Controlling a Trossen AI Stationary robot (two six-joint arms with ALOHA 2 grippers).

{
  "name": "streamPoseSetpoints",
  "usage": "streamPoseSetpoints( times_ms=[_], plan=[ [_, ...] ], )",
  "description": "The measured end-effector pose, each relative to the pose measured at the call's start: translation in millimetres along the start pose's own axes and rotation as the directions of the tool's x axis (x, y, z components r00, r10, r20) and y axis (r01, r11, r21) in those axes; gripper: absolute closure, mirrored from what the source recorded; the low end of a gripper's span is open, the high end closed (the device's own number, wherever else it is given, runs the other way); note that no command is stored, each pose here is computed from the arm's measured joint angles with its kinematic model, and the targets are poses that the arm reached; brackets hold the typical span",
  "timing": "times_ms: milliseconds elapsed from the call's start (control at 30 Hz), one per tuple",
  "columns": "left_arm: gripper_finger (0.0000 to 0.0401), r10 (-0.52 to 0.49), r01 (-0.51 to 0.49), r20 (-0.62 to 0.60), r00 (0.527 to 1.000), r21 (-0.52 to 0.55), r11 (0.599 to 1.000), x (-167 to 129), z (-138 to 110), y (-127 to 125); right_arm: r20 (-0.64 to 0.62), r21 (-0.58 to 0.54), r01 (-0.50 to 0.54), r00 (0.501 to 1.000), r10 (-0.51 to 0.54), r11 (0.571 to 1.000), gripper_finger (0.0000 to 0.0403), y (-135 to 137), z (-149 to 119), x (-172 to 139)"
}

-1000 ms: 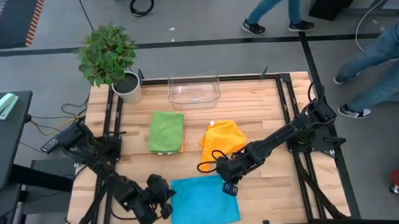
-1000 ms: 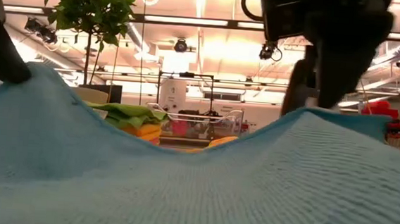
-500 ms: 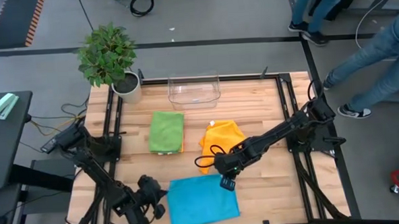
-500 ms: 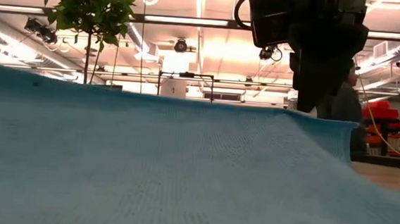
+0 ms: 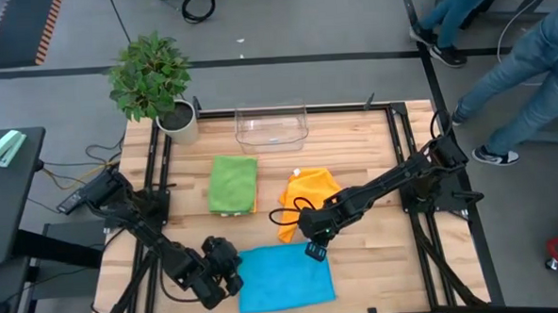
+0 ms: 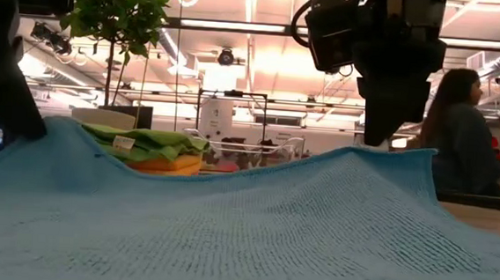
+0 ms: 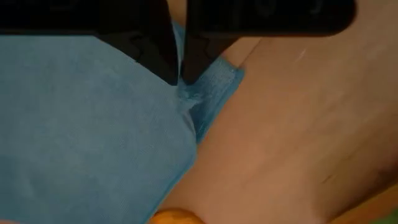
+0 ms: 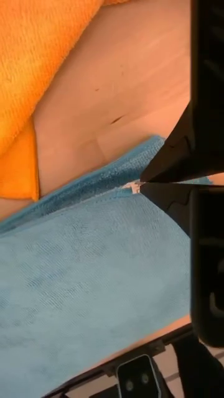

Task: Fold microfiber towels
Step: Fold the blue microfiber cloth

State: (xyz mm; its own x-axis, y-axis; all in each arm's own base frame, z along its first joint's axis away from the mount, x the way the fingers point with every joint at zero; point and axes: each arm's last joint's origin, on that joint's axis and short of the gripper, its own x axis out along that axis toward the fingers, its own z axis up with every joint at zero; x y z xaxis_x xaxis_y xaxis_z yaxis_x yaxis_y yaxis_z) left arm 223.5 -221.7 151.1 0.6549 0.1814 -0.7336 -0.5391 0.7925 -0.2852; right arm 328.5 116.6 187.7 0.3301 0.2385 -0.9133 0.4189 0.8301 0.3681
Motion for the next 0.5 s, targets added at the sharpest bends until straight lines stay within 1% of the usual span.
streamPoseSetpoints(
  times_ms=[67, 200, 333, 433, 500],
  plan=[
    [0.0344, 0.005, -0.005, -0.016, 1.0, -0.002, 1.0, 1.1, 0.9, 0.7, 0.004, 0.004, 0.003, 1.0, -0.003, 1.0, 0.0369, -0.2, 0.3, -0.1],
    [0.0286, 0.012, -0.012, -0.043, 0.999, 0.01, 1.0, 1.1, 0.1, 1.9, 0.005, 0.023, 0.006, 1.0, -0.006, 1.0, 0.032, -2.2, 2.3, -0.4],
    [0.0225, 0.05, -0.045, -0.108, 0.993, 0.042, 0.998, -4.0, 1.2, 7.9, 0.003, 0.022, 0.028, 1.0, -0.028, 0.999, 0.0272, -5.7, 2.4, -6.1],
    [0.0186, 0.064, -0.06, -0.145, 0.987, 0.033, 0.998, -15.3, 7.1, 12.7, 0.058, 0.001, 0.016, 0.998, -0.016, 1.0, 0.0247, -2.1, 0.0, -24.0],
    [0.0167, 0.044, -0.043, -0.15, 0.988, 0.008, 0.999, -24.6, 12.6, 13.4, 0.121, -0.029, 0.013, 0.993, -0.009, 1.0, 0.0239, 6.4, -7.9, -36.5]
  ],
)
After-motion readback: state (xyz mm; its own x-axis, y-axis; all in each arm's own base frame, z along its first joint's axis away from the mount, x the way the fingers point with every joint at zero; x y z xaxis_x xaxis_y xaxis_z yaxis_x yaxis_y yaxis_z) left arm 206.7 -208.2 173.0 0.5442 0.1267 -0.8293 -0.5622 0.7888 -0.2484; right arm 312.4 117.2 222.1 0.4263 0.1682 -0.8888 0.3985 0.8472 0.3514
